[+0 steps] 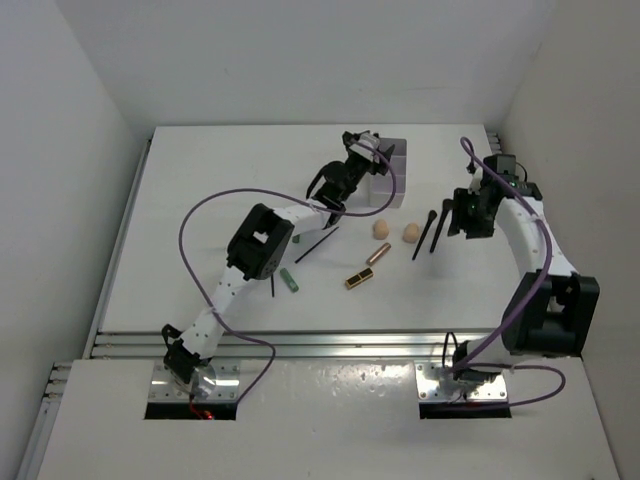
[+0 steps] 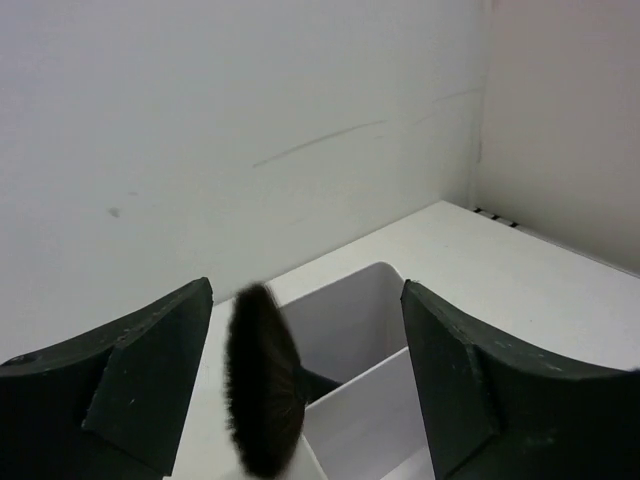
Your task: Organize the makeup
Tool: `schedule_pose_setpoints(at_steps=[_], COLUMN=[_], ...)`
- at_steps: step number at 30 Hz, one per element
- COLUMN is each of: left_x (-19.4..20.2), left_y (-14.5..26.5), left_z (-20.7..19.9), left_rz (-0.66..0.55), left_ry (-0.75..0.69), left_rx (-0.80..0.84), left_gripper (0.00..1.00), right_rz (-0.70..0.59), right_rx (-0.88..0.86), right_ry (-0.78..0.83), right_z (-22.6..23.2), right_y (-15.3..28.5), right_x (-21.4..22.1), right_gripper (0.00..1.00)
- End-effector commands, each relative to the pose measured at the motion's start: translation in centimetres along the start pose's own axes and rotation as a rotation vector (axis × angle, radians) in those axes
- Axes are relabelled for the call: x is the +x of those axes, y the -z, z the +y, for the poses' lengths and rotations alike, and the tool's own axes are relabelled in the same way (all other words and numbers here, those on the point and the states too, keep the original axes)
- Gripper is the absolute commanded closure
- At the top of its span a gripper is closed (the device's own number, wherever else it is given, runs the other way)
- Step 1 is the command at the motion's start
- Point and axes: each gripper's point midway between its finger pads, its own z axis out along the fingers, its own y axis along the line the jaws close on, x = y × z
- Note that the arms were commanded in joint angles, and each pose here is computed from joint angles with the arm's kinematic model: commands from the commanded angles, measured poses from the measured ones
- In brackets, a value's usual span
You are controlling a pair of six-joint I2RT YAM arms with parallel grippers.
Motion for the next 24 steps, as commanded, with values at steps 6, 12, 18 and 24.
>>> schedule_pose_setpoints(at_steps=[6,12,18,24], left_x=[-17.7,-16.8,-11.8,-11.9], left_y=[-0.5,4.0,13.2,18.6], left_z=[2.9,7.5,11.4,13.6], left_rz=[-0.137,0.136,0.501,0.573], left_ry=[0.007,-0.007,-0.055,-0.051], left_rx=[0.086,0.094,0.084,0.010], left_gripper=[0.16,0.29,0.52,0.53], right_rz=[-0.002,0.035,0.055,0.060], right_rx=[0.024,0.066,0.069,0.129], right_ry=[-0.140,-0.163,-0.170,-0.156], right_z=[-0.3,-0.9,-1.0,-2.4], right_y=[-3.4,-7.4,-10.2,-11.9], right_x=[-3.6,-5.7,-6.2,-6.4], right_gripper=[0.55,0.55,0.56,0.57])
